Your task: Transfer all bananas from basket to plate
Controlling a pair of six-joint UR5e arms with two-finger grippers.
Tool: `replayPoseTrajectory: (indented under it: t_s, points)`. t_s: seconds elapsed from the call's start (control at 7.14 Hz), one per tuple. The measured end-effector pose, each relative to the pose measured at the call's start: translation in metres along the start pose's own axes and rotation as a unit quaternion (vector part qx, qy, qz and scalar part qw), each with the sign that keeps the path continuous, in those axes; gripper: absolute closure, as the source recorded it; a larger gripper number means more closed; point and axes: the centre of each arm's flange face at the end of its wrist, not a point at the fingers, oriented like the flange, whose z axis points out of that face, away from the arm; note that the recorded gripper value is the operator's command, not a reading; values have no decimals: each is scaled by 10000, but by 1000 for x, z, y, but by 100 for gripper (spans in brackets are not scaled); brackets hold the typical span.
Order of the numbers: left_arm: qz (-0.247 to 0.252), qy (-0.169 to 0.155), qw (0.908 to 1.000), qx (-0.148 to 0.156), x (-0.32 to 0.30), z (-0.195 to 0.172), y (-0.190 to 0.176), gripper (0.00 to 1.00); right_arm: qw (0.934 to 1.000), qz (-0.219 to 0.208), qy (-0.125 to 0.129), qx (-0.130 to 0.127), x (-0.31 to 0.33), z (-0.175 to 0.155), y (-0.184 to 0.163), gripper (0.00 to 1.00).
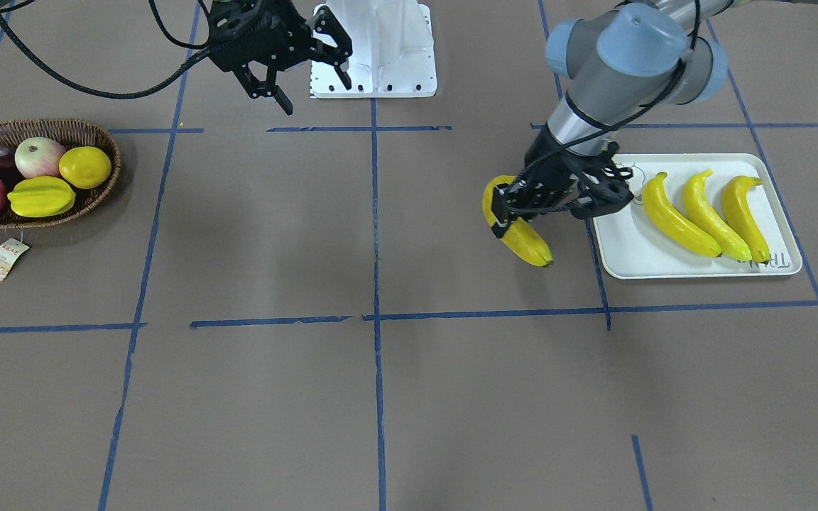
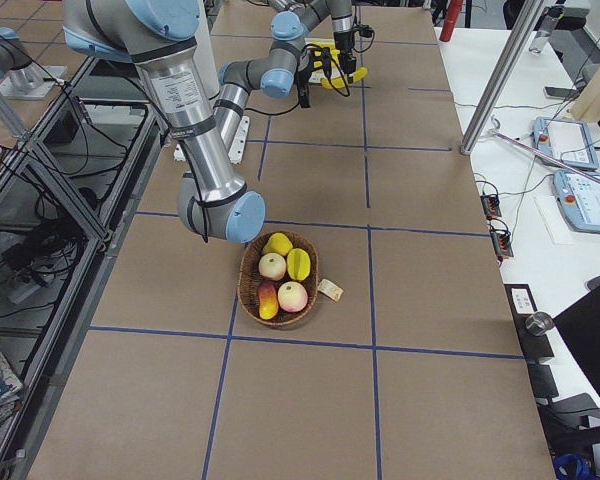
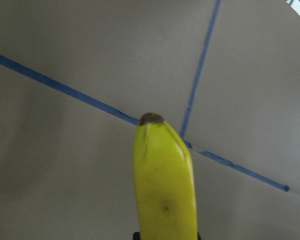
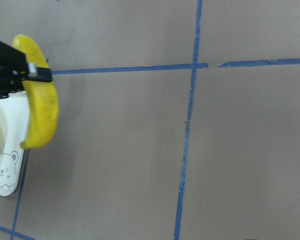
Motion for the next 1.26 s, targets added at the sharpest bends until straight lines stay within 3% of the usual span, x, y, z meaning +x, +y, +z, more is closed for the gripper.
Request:
replayPoseTrajectory:
  t_s: [0.42,0.84,0.98,1.12,1.26]
  points:
    - [-133,-606,9980,78,-81,6,-28,100,9994,109,248,199,21,3,-9,0]
    - [105,-1253,9920,69,-173,17,-40,100,9988,177,378,237,37,3,-13,0]
    - [93,-1401,9901,37,-195,18,-39,88,9988,182,389,242,38,4,-13,0]
    - [53,-1503,9886,6,-210,20,-38,37,9987,193,404,251,39,4,-14,0]
    - [26,-1564,9877,-28,-217,23,-36,1,9985,205,422,265,41,3,-16,0]
